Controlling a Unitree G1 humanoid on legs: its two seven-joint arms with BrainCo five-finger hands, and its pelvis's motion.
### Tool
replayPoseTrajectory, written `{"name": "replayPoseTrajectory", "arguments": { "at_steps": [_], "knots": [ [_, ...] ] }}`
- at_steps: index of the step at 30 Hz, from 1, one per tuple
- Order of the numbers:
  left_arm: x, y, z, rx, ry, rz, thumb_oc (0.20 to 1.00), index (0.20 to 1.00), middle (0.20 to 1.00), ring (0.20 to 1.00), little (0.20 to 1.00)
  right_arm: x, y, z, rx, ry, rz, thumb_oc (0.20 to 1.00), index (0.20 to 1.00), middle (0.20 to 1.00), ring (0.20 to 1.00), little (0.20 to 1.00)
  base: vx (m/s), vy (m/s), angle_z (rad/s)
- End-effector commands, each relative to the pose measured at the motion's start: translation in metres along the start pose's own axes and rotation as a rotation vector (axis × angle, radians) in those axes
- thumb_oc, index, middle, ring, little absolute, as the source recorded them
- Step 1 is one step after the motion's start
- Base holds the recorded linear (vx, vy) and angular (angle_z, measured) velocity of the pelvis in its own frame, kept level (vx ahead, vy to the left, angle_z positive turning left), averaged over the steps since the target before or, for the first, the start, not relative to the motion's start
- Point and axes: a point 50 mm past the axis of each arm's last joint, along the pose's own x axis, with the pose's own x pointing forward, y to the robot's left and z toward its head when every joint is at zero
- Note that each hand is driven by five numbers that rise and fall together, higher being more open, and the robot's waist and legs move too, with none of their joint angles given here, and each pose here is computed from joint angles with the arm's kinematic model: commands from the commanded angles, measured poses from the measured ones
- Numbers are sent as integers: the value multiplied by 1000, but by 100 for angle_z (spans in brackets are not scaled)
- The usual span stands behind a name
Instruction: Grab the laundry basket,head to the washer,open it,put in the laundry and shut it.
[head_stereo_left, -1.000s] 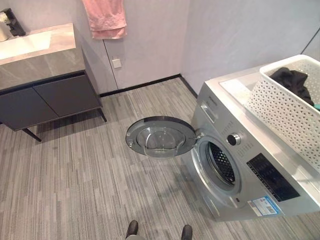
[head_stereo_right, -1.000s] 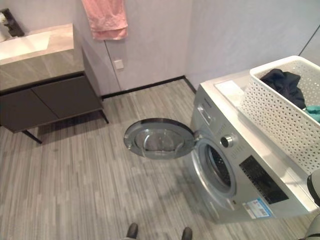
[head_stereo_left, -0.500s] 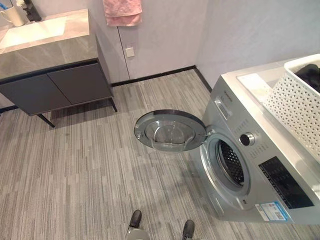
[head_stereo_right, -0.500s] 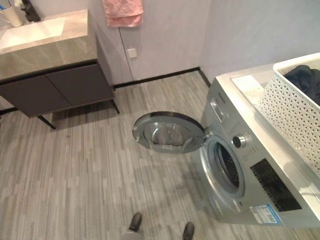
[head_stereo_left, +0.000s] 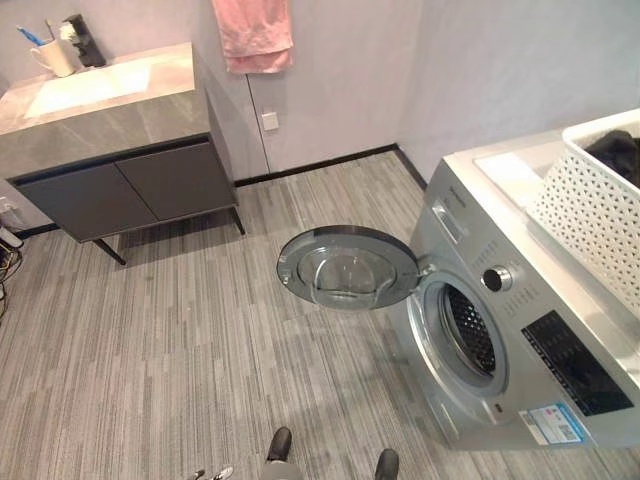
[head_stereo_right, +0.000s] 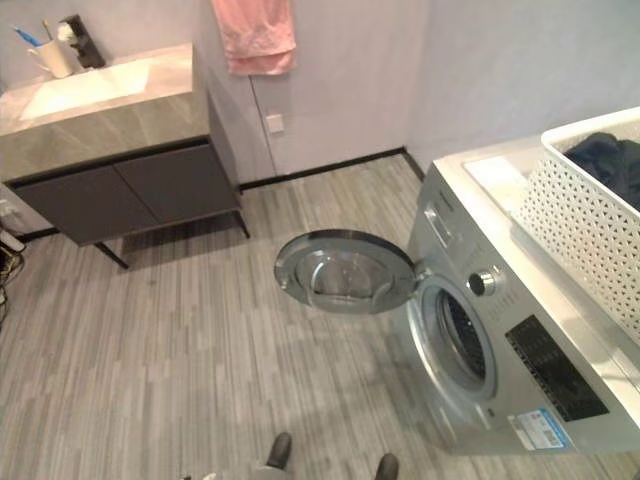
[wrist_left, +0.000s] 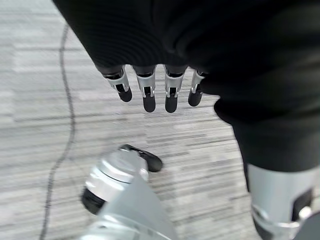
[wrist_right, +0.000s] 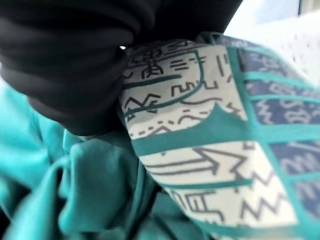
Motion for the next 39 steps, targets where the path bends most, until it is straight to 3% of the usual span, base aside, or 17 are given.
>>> {"name": "replayPoseTrajectory", "arguments": {
  "at_steps": [1,13,27,39],
  "knots": [
    [0,10,14,76,-41,30,1000,1000,1000,1000,1000,-5,-40,-2,136,-17,-195,200,200,200,200,200,37,38,8],
    [-3,25,6,54,-14,126,1000,1000,1000,1000,1000,-29,-119,29,547,-186,-521,200,200,200,200,200,6,20,2],
    [-5,39,-4,68,58,231,1000,1000,1000,1000,1000,-61,-158,80,607,-457,-712,200,200,200,200,200,-10,52,-6],
    [-9,48,-17,46,104,288,1000,1000,1000,1000,1000,-97,-189,92,652,-661,-865,200,200,200,200,200,-53,86,-41]
  ]
}}
